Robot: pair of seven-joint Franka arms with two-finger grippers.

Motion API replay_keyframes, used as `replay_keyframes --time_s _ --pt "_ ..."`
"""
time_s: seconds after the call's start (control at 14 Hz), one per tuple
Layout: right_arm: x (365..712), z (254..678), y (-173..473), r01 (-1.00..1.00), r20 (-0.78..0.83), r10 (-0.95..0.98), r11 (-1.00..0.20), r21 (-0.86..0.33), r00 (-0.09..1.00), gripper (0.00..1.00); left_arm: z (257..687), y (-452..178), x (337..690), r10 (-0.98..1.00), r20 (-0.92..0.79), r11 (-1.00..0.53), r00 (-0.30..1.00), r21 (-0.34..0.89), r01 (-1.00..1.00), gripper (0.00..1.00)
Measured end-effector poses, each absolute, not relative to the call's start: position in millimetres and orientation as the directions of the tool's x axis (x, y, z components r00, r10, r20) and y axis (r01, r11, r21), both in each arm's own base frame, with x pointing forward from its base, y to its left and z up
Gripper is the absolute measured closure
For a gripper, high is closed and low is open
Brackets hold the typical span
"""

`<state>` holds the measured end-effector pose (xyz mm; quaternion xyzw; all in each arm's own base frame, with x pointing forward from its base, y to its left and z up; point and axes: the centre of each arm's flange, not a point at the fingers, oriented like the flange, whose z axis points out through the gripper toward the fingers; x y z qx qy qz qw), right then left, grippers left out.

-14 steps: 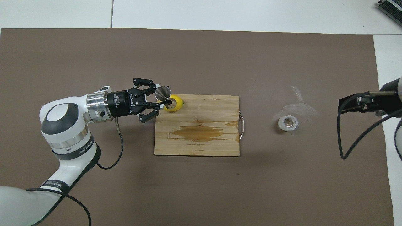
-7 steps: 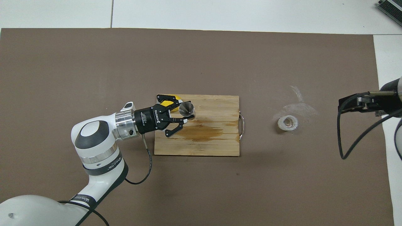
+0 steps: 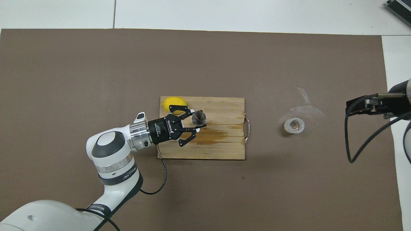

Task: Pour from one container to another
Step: 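Lower the metal cup onto the board and open the left gripper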

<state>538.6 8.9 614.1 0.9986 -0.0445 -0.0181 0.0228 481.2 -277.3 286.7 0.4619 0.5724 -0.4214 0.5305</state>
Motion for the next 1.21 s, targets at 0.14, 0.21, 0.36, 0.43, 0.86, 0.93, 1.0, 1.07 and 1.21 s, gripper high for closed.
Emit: replay_keyframes --time_s 0.14,0.21,0.36,0.43,0.86,0.93,1.0,1.07,1.21 --pt "538.6 614.1 8.8 -0.088 -0.034 -0.09 -0.995 0.047 0.995 0.0 276.9 -275.9 480.9 0.087 -0.996 0.223 -0.017 0.003 0.975 0.56" --pt "538.6 614.1 8.8 -0.088 -0.034 -0.09 -0.995 0.047 0.995 0.0 273.9 -276.0 480.9 0.083 -0.996 0.232 -0.02 0.0 0.973 0.56" --pt "538.6 614.1 8.9 -0.088 -0.034 -0.09 -0.995 0.047 0.995 0.0 267.6 -282.0 476.6 0.079 -0.997 0.24 -0.01 0.009 0.971 0.56" --pt "538.6 614.1 8.9 -0.088 -0.034 -0.09 -0.995 0.047 0.995 0.0 263.1 -285.7 473.1 0.079 -0.997 0.241 -0.006 0.013 0.97 0.56" --pt "538.6 614.1 8.9 -0.088 -0.034 -0.09 -0.995 0.047 0.995 0.0 255.6 -292.0 466.9 0.083 -0.997 0.234 -0.005 0.014 0.972 0.56" --pt "538.6 614.1 8.9 -0.088 -0.034 -0.09 -0.995 0.047 0.995 0.0 255.5 -291.9 466.9 0.083 -0.997 0.235 -0.006 0.014 0.972 0.56" --pt "538.6 614.1 8.9 -0.088 -0.034 -0.09 -0.995 0.047 0.995 0.0 255.4 -291.9 466.9 0.084 -0.996 0.235 -0.006 0.014 0.972 0.56" --pt "538.6 614.1 8.9 -0.088 -0.034 -0.09 -0.995 0.047 0.995 0.0 255.2 -291.9 466.9 0.084 -0.996 0.235 -0.006 0.014 0.972 0.56" --pt "538.6 614.1 8.9 -0.088 -0.034 -0.09 -0.995 0.047 0.995 0.0 255.0 -291.7 466.9 0.086 -0.996 0.236 -0.006 0.014 0.972 0.56"
